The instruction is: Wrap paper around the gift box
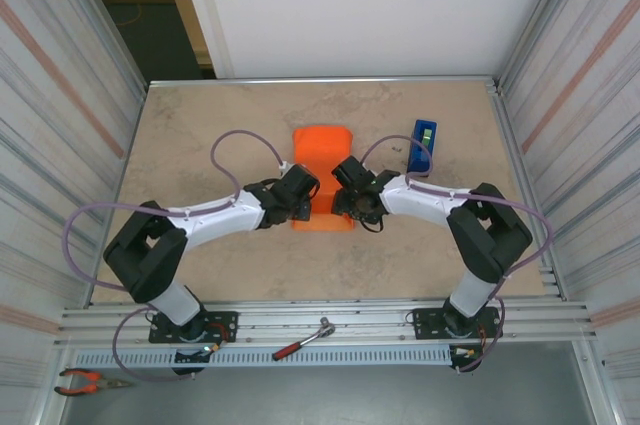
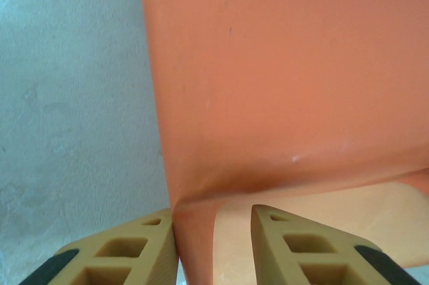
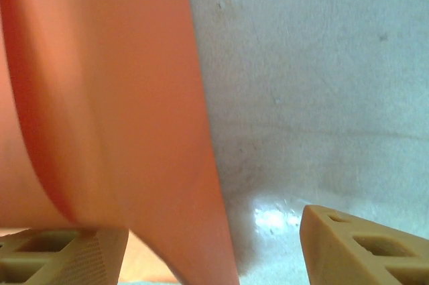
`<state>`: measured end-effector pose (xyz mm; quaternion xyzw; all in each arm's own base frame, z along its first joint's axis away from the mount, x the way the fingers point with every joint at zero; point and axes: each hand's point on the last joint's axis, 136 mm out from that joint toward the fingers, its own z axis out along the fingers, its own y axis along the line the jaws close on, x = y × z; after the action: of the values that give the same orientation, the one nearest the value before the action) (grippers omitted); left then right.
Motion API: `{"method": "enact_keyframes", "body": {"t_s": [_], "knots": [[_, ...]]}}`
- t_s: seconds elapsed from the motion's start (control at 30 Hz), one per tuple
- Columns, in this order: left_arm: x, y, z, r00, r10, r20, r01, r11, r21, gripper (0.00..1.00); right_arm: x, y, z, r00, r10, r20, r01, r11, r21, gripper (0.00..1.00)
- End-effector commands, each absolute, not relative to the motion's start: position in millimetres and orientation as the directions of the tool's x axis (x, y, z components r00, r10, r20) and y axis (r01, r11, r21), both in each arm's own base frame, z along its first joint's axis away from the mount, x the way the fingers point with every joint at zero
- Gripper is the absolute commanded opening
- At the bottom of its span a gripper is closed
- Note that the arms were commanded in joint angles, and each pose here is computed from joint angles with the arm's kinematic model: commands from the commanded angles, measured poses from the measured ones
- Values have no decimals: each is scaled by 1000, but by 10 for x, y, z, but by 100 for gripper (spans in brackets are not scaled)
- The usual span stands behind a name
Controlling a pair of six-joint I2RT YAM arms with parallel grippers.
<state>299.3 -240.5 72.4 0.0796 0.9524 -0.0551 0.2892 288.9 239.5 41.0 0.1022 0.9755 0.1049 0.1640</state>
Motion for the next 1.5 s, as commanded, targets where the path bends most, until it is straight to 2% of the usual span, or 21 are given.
{"method": "enact_keyframes", "body": {"t_s": [0.0,0.2,0.33,0.5,0.77,1.03,1.17,1.23,1.3,1.33,1.47], "knots": [[3082,-2421,737,-811,157,-563,201,980,-16,33,2943,2379,352,-932,212,-295,157,967,201,65],[3101,-2417,615,-820,173,-545,198,980,13,29,2977,2331,306,-931,217,-294,168,969,183,61],[3115,-2408,562,-820,186,-542,202,979,30,21,2989,2289,302,-930,223,-293,175,968,180,58],[3120,-2405,518,-821,198,-536,205,978,47,21,2992,2278,310,-930,222,-294,172,967,186,54],[3077,-2344,403,-831,212,-514,193,977,91,25,2988,2310,293,-933,217,-288,163,966,200,47],[3039,-2382,392,-826,215,-521,204,976,78,13,2944,2295,242,-934,223,-279,169,964,203,36],[3011,-2403,385,-826,217,-520,209,975,75,9,2906,2316,221,-937,217,-275,165,966,201,37],[3001,-2412,368,-828,217,-517,211,975,73,5,2899,2330,215,-937,215,-274,162,966,202,30],[2984,-2428,361,-828,220,-515,215,974,70,2,2887,2349,211,-939,211,-273,158,966,203,6],[2979,-2432,362,-829,219,-515,215,974,68,0,2885,2353,214,-938,211,-274,159,966,202,0],[2950,-2442,366,-829,217,-516,215,974,64,1,2872,2340,220,-938,209,-275,159,968,196,0]]}}
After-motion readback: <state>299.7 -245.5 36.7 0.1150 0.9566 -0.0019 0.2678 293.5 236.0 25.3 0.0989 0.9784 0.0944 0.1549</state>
